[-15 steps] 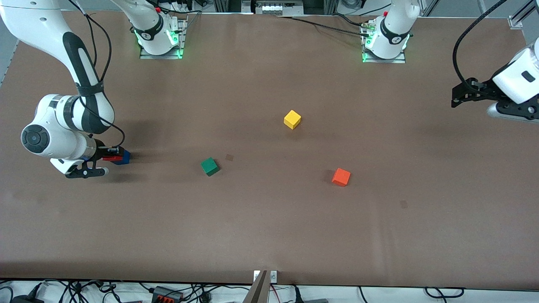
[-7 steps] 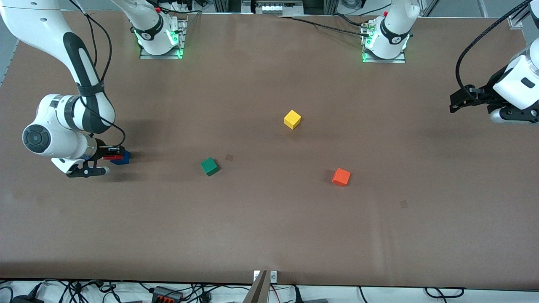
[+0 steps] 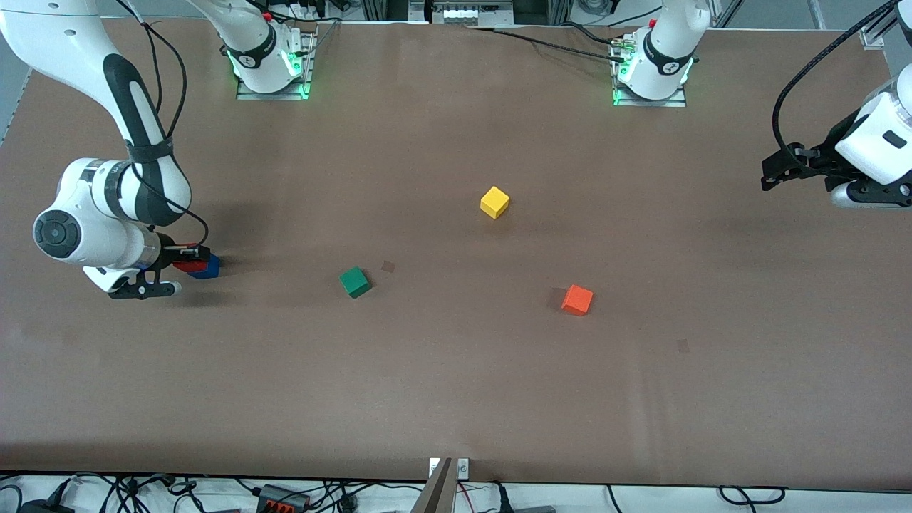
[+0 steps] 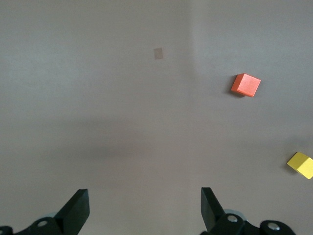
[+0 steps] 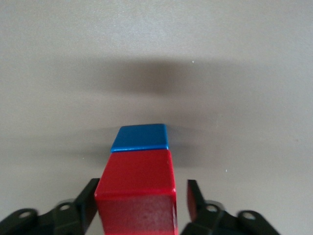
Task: Pass red block to right arm, stack on blue
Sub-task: 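Open the right gripper and raise it away from the stack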
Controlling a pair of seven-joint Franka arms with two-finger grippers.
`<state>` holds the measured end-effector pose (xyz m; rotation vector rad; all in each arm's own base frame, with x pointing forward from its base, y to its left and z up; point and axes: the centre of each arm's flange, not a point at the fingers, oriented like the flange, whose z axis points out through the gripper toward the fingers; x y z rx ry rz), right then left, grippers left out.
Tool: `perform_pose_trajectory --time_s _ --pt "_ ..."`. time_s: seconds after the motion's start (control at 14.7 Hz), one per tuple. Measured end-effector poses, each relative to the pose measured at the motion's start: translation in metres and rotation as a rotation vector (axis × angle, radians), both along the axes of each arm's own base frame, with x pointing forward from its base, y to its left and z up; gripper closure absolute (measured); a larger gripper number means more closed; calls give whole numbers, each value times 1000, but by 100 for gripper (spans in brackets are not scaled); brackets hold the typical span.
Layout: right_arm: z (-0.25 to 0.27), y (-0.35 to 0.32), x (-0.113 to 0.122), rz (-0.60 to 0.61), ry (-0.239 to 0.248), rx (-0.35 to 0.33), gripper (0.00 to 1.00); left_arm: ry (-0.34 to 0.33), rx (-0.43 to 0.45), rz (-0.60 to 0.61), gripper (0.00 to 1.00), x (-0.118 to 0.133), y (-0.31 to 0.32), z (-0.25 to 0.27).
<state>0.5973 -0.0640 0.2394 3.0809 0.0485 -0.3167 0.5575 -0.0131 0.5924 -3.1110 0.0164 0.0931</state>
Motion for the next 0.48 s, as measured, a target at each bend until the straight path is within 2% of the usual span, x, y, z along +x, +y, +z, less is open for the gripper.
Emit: perform_pose_trajectory --time_s 0.07,0.14,0.48 --pt "8 1 2 -29 1 -5 5 0 0 0 0 0 0 0" --pt "18 3 4 -46 5 -7 0 0 0 0 0 0 0 0" --pt "99 10 33 -61 3 -9 0 0 0 0 0 0 0 0"
